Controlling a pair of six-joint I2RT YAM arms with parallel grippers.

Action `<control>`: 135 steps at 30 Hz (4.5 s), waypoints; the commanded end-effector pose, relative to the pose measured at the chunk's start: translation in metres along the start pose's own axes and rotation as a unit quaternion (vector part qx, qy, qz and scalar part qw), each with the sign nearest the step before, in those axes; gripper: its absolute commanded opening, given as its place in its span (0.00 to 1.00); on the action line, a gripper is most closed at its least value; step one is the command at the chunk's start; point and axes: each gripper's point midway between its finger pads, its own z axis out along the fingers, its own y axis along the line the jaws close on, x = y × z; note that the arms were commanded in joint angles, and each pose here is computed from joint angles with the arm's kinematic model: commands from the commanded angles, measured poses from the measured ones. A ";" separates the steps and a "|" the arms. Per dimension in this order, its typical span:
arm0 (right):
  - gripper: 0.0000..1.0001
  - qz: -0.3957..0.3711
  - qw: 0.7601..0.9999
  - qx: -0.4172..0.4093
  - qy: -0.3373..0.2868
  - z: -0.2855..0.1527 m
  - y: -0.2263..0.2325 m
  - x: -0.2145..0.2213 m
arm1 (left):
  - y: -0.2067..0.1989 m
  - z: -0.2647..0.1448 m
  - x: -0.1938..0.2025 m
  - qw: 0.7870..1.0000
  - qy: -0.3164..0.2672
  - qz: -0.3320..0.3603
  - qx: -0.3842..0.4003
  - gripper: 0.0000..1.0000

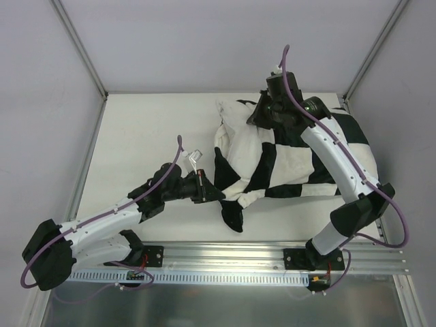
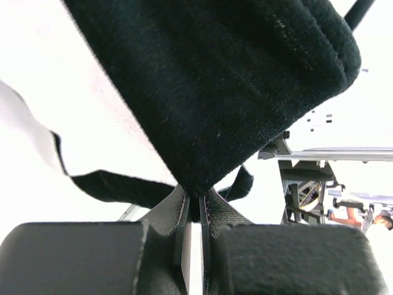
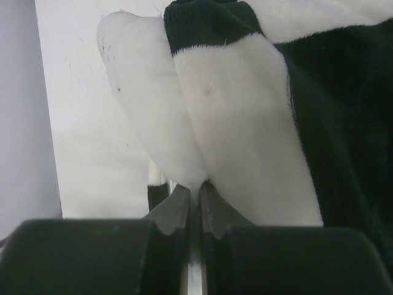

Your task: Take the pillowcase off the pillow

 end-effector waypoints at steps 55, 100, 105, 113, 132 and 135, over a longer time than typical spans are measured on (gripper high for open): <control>0.01 -0.013 0.968 -0.236 -0.089 -0.088 0.055 0.012 | -0.009 -0.045 -0.123 0.994 -0.058 0.005 -0.090 0.95; 0.01 -0.071 0.974 -0.215 -0.024 -0.062 0.082 0.039 | -0.078 0.039 -0.065 0.993 0.071 0.073 0.058 0.36; 0.46 -0.120 0.986 -0.109 -0.028 -0.057 0.032 0.047 | -0.049 0.024 -0.085 0.999 0.032 0.031 0.015 0.00; 0.80 -0.178 0.984 0.004 -0.023 -0.054 -0.025 0.063 | -0.032 -0.001 -0.094 1.000 -0.003 0.011 0.001 0.00; 0.05 -0.114 0.988 0.101 -0.003 -0.013 -0.110 0.074 | 0.000 -0.072 -0.123 0.995 -0.082 -0.004 -0.051 0.00; 0.01 -0.073 0.990 0.117 -0.007 -0.015 -0.129 0.079 | 0.010 -0.097 -0.134 0.991 -0.118 -0.017 -0.065 0.00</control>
